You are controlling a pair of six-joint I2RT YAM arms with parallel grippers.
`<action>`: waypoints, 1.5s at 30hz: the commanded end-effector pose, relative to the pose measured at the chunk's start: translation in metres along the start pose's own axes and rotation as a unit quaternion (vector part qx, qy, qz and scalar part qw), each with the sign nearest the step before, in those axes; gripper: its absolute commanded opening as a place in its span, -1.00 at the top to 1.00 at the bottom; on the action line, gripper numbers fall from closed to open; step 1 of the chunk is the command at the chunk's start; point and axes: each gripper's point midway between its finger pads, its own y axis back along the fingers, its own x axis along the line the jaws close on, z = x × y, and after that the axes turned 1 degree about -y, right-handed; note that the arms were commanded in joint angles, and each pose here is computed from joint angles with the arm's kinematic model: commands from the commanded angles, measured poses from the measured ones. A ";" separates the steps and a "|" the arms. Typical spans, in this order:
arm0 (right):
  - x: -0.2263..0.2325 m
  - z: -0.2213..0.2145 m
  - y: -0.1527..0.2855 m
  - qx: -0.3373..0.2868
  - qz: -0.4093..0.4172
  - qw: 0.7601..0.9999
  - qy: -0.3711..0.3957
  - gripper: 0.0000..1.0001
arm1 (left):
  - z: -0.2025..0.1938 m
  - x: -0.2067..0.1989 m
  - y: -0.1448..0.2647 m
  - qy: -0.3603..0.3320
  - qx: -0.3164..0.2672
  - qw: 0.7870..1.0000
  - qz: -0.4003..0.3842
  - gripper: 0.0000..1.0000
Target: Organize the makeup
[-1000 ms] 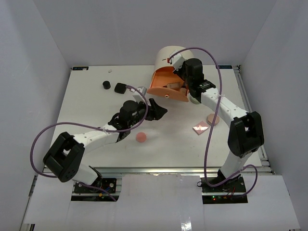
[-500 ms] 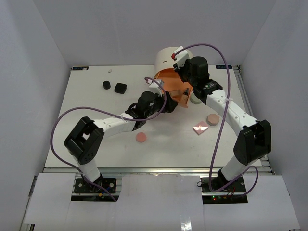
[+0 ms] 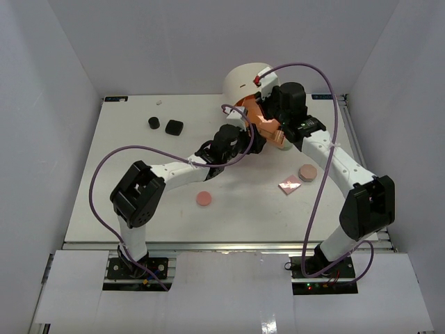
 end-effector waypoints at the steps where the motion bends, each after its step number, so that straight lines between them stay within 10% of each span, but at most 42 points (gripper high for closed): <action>1: -0.032 0.029 0.026 -0.053 -0.018 0.998 -0.036 0.31 | 0.053 -0.010 -0.010 0.009 -0.078 0.997 0.000 -0.43; 8: -0.040 0.003 0.056 -0.050 0.102 0.992 -0.053 -0.30 | 0.053 -0.011 -0.016 0.011 -0.081 0.997 -0.002 -0.44; 18: 0.005 -0.086 0.075 0.002 0.296 0.926 0.232 -0.72 | 0.061 -0.013 -0.020 0.009 -0.090 0.996 -0.004 -0.46; 30: 0.013 -0.124 0.041 0.036 0.311 0.909 0.276 -0.63 | 0.064 -0.015 -0.025 0.011 -0.091 0.996 -0.006 -0.47; 38: 0.018 -0.129 0.017 0.048 0.319 0.907 0.271 -0.04 | 0.065 -0.016 -0.027 0.012 -0.091 0.996 -0.008 -0.47; 45: 0.019 -0.118 0.014 0.035 0.318 0.912 0.257 0.08 | 0.066 -0.016 -0.029 0.015 -0.091 0.996 -0.013 -0.47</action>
